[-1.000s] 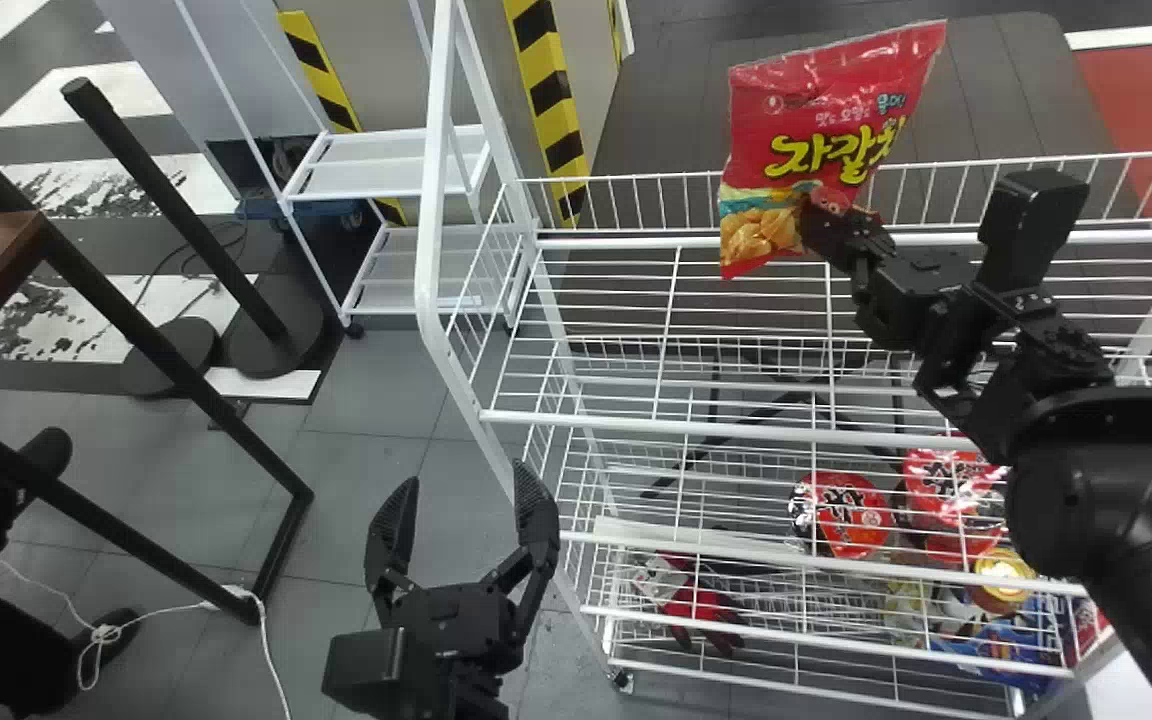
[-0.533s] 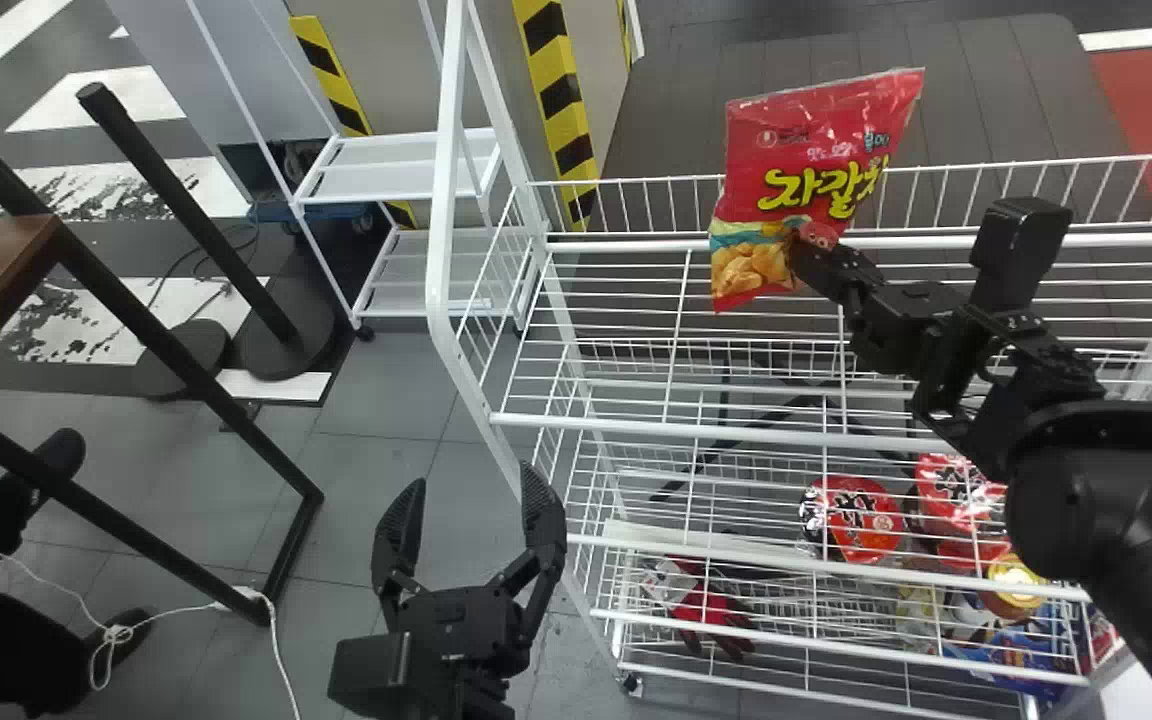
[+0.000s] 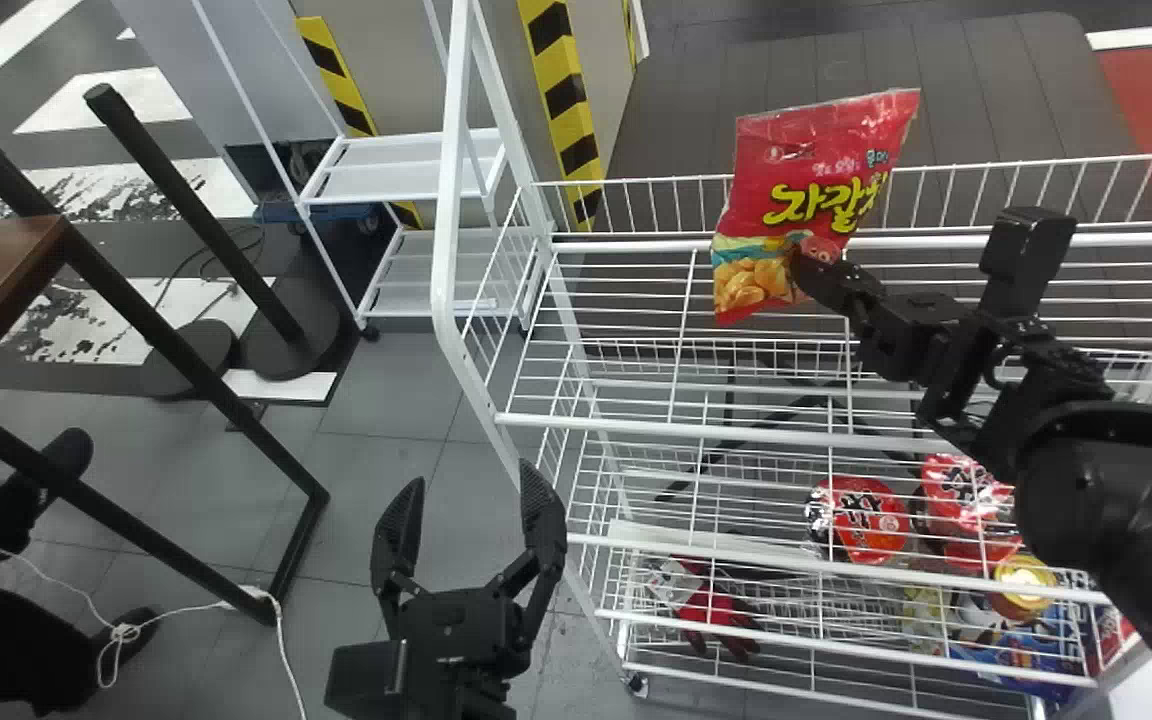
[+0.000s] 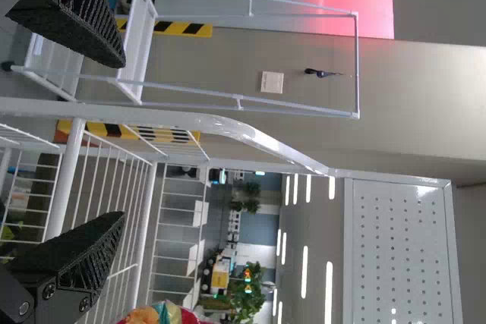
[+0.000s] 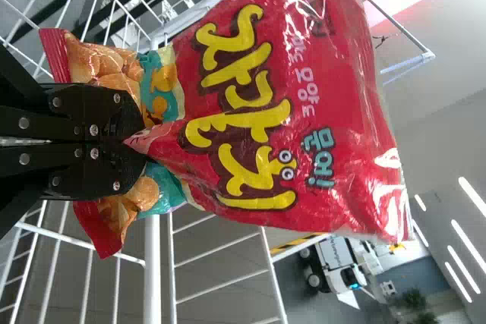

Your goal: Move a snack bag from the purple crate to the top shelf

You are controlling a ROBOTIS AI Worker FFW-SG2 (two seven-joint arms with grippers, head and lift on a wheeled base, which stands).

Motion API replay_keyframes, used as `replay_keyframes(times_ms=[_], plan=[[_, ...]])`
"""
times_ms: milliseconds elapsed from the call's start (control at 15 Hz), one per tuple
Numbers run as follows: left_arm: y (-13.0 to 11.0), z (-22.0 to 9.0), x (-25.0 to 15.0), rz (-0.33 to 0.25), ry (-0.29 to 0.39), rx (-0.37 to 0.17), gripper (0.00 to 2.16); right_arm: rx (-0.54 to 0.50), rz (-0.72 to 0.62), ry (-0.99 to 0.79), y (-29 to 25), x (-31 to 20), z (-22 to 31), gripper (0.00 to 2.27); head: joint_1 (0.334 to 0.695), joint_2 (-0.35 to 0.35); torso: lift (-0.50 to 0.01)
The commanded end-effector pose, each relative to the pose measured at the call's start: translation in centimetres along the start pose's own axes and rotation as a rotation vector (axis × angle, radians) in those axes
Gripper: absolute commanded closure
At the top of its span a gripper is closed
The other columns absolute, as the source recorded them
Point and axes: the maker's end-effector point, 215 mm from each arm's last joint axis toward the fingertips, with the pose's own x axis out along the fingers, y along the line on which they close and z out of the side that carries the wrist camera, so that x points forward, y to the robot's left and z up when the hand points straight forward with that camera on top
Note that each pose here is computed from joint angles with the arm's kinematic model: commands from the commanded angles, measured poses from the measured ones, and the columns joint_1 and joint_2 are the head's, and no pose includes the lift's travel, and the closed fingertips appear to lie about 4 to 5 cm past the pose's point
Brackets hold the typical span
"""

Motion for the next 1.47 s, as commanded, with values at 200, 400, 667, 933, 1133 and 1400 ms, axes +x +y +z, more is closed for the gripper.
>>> replay_keyframes(times_ms=[200,400,667,933,1133,1400], plan=[[0.03,0.14,-0.05,0.002,-0.006,-0.003,0.12,0.017,0.014,0.023,0.40,0.17,-1.05,1.33,0.695,0.284,0.001],[0.00,0.15,-0.08,0.002,-0.007,-0.004,0.12,0.017,0.016,0.028,0.51,0.20,-1.22,0.67,0.695,0.289,0.001],[0.03,0.24,-0.08,0.003,-0.010,-0.005,0.12,0.028,0.021,0.031,0.65,0.47,-0.89,0.63,0.695,0.291,0.001],[0.03,0.41,-0.08,0.003,-0.016,-0.008,0.12,0.034,0.022,0.035,0.66,0.47,-1.03,0.63,0.695,0.292,0.001],[0.01,0.32,-0.09,0.004,-0.013,-0.008,0.12,0.035,0.026,0.034,0.76,0.46,-1.01,0.62,0.695,0.292,0.001],[0.15,0.34,-0.11,0.008,-0.014,-0.007,0.12,0.041,0.032,0.031,1.10,0.06,-1.41,0.17,0.695,0.295,0.001]])
